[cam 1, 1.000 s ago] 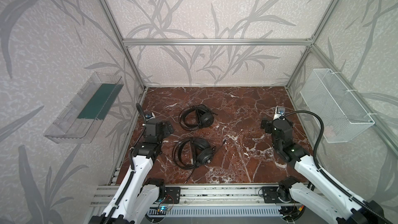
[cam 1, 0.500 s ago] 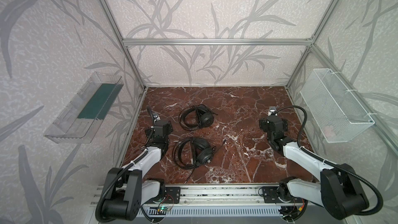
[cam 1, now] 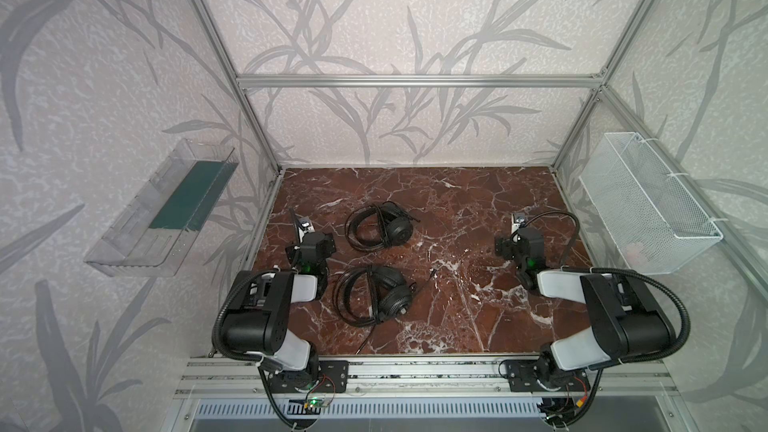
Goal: Wrap the headphones
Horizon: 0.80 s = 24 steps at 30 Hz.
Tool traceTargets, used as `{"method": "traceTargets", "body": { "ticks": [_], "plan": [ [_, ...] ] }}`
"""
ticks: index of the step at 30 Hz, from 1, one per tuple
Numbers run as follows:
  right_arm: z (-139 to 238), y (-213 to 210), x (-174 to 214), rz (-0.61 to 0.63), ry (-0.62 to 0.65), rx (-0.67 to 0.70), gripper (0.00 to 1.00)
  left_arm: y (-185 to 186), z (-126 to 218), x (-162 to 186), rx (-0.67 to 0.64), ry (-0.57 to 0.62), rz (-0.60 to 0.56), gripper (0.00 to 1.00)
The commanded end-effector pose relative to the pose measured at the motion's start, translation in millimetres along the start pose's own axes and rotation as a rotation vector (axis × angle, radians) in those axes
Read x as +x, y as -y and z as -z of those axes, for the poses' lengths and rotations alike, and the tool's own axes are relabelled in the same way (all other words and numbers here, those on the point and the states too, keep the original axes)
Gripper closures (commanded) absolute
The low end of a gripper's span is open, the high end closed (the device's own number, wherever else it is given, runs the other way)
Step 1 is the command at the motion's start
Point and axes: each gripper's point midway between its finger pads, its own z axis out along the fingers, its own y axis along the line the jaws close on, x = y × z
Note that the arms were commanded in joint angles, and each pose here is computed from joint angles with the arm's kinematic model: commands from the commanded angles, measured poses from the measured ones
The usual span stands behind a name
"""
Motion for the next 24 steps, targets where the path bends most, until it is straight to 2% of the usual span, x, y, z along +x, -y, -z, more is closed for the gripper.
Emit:
{"method": "traceTargets", "body": {
  "ticks": [1, 6, 24],
  "plan": [
    [4.0, -18.7, -24.3, -0.029, 0.193, -0.125, 0.01, 4.0, -0.2, -22.4, 0.024, 0.091, 0.022, 0.01],
    [4.5, -15.9, -20.6, -0.032, 0.083, -0.074, 0.01, 5.0, 0.4, -22.8, 0.026, 0.114, 0.023, 0.01],
    [3.1, -17.7, -22.2, -0.017, 0.133, -0.079, 0.01, 4.7, 0.4, -23.9, 0.026, 0.123, 0.023, 0.01]
  ]
}}
